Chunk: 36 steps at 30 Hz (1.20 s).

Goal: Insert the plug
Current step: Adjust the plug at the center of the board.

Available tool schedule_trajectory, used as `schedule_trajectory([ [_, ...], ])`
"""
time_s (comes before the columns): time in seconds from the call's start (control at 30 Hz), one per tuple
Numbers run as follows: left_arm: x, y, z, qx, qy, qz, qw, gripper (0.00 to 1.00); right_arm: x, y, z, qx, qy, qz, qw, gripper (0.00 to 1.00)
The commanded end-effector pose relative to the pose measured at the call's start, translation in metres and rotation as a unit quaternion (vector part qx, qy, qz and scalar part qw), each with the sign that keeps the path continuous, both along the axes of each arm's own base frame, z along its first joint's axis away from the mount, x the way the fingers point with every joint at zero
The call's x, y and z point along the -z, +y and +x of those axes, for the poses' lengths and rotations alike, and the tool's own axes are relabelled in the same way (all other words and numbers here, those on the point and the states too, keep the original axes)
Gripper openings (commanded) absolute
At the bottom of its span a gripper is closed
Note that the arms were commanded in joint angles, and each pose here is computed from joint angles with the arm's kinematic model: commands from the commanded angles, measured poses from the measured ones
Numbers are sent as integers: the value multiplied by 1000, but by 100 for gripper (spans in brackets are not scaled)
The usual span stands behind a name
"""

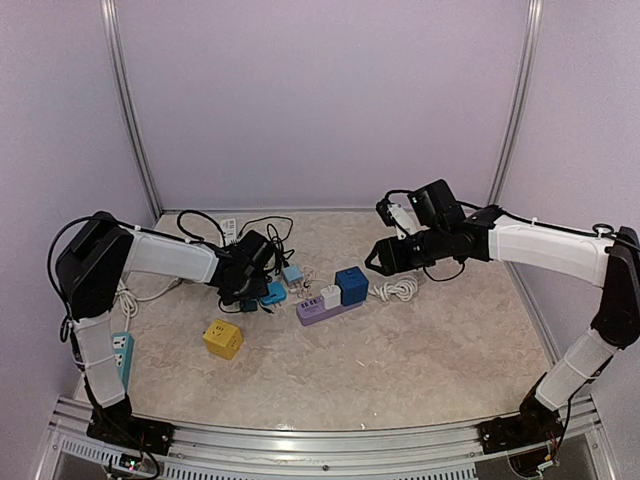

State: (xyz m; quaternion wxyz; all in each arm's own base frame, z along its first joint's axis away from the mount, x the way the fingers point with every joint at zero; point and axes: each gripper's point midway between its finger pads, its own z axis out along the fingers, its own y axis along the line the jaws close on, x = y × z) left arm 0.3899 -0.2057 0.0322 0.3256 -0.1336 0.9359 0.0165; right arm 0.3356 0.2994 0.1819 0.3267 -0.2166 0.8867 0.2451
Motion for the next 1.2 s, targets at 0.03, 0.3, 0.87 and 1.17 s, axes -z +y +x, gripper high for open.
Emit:
schedule_trajectory([
  [0.03,20,-13,-4,28,31,-16,999,61,2,-5,-3,4,2,-8,1000,54],
  [0.3,14,-3,-24,25,40,6,999,59,3,-3,-2,2,3,-8,1000,54],
  [0.87,20,18,-37,27,55,35,998,48,6,1,0,-4,10,-8,1000,54],
  [1.17,28,24,-35,58,69,48,995,50,8,0,-1,-4,12,-9,1000,54],
])
